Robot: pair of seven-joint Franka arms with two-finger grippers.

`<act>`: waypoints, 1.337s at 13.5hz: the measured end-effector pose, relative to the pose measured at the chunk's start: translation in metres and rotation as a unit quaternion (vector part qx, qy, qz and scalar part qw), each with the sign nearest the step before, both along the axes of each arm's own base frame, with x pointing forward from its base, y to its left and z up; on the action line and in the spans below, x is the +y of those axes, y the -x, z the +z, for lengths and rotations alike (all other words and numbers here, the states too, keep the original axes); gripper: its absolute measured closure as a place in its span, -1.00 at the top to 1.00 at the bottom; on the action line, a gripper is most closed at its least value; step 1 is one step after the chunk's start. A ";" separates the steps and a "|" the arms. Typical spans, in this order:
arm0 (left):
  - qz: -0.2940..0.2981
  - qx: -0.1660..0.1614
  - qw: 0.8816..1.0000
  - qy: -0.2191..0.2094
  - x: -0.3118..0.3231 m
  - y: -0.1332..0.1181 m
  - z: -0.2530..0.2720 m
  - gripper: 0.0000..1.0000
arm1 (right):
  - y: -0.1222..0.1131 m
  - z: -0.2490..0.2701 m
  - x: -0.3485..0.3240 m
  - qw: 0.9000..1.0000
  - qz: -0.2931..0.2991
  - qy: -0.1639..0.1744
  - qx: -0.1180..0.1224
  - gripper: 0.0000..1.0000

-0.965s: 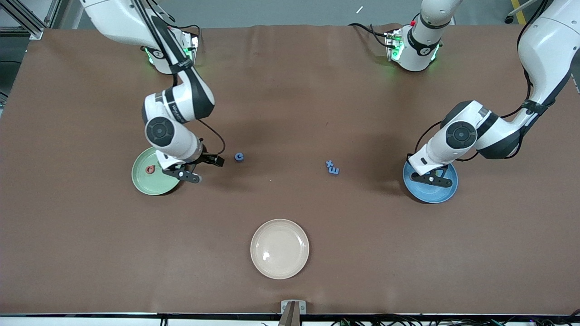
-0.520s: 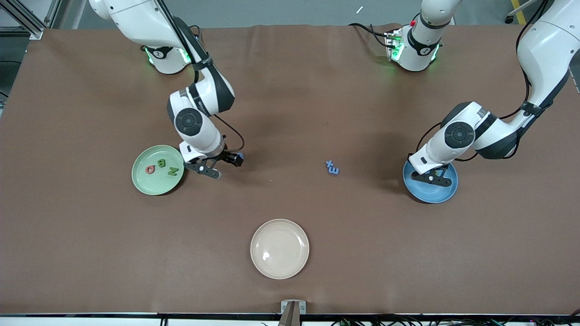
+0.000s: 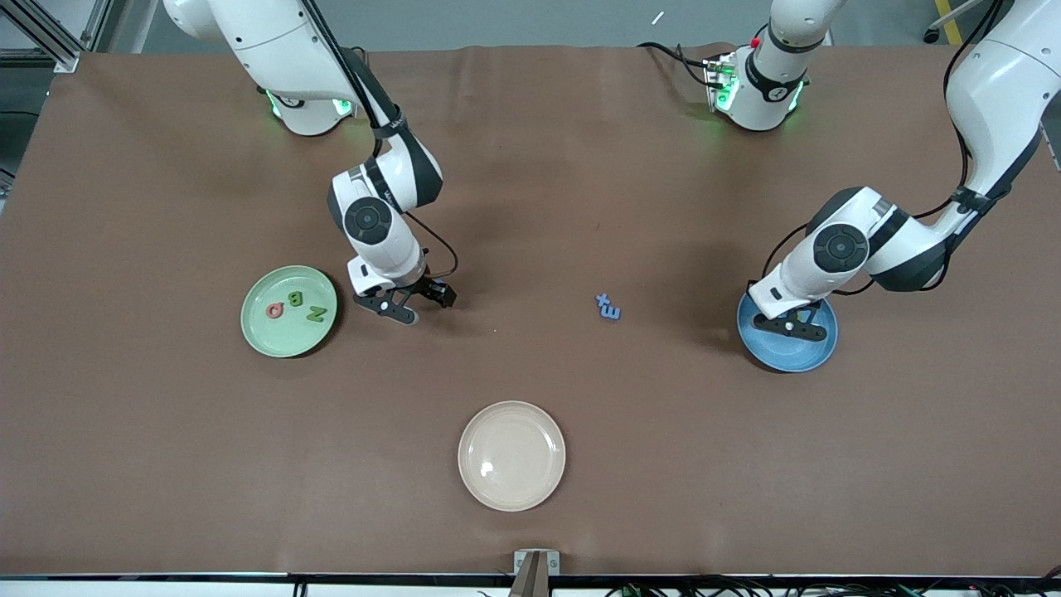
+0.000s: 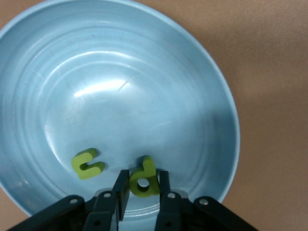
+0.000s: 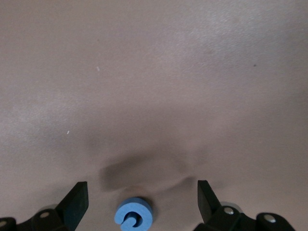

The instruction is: Sort upper and lower case letters into plates

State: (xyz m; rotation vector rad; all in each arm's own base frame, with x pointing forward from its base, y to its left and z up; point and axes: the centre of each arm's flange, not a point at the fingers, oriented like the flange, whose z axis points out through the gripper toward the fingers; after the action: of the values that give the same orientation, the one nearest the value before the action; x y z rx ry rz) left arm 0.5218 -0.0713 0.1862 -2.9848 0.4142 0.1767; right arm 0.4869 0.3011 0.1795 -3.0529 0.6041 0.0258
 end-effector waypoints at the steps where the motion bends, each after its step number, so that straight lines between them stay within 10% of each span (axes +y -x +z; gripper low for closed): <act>1: 0.000 0.000 1.000 0.000 0.000 0.000 0.000 -0.42 | 0.002 -0.002 0.003 1.000 0.002 0.000 -0.002 1.00; 4: 0.000 0.000 1.000 0.000 0.000 0.000 0.000 -0.31 | 0.009 -0.007 0.008 1.000 0.008 0.001 -0.002 0.96; 11: -0.001 -0.006 1.000 0.027 -0.054 -0.012 0.052 1.00 | 0.019 -0.012 0.010 1.000 0.013 0.005 0.003 0.80; 18: 0.127 -0.030 0.991 0.032 -0.222 0.004 0.084 1.00 | 0.025 -0.007 0.016 1.000 0.018 0.004 0.002 0.07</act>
State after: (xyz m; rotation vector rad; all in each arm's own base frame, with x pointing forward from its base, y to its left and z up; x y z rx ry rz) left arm 0.5178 -0.2937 0.2702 -3.0879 0.0322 0.0983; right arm 0.4624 0.3174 0.1723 -3.0712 0.5513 0.0308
